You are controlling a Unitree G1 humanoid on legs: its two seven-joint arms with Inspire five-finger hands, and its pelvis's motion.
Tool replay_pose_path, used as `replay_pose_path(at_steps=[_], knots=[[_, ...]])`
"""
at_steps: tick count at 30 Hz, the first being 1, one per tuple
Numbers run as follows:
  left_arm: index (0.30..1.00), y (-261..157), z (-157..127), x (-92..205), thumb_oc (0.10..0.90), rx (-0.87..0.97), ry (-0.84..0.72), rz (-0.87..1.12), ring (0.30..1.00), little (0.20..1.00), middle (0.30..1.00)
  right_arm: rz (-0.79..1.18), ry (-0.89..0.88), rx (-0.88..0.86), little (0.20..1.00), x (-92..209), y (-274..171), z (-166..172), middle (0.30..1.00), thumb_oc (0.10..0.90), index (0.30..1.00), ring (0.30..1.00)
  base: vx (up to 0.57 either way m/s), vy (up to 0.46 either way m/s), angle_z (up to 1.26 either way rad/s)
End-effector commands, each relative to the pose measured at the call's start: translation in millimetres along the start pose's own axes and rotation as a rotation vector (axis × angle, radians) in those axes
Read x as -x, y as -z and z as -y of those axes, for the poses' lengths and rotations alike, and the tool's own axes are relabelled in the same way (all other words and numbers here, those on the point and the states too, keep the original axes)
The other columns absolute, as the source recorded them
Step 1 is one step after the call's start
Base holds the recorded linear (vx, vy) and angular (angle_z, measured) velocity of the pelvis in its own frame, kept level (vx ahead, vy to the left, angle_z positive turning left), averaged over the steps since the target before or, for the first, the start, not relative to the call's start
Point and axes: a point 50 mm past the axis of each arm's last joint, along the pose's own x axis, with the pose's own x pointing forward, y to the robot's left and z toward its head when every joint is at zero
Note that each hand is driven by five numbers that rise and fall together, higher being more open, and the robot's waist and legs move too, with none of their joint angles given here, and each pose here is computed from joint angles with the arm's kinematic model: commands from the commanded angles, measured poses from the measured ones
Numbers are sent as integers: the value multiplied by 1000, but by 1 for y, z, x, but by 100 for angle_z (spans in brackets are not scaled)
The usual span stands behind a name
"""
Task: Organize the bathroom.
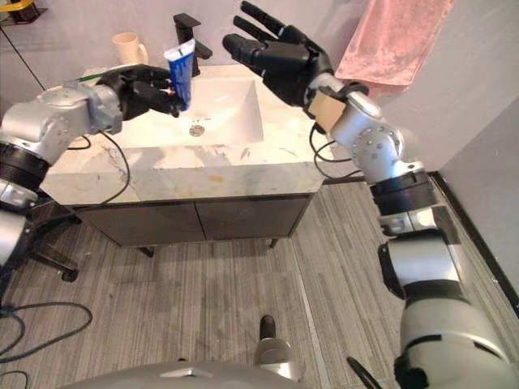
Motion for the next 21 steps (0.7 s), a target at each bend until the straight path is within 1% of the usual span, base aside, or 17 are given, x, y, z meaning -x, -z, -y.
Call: replay_pose_path(at_steps=[1, 9, 15, 21], knots=[[300, -63, -3, 16, 400, -16, -13, 239, 300, 300, 300, 105, -149, 84, 900, -18, -32, -33, 900, 800, 900, 900, 0, 0, 0], [300, -53, 9, 6, 400, -1, 12, 232, 300, 300, 300, 64, -200, 108, 900, -24, -15, -40, 900, 800, 900, 900, 0, 0, 0], [300, -52, 8, 5, 400, -15, -1, 224, 300, 300, 300, 89, -195, 140, 900, -24, -21, -38, 900, 800, 900, 900, 0, 0, 0], [300, -47, 1, 7, 400, -29, -20, 200, 300, 300, 300, 132, -168, 188, 900, -21, -37, -33, 900, 800, 900, 900, 0, 0, 0]])
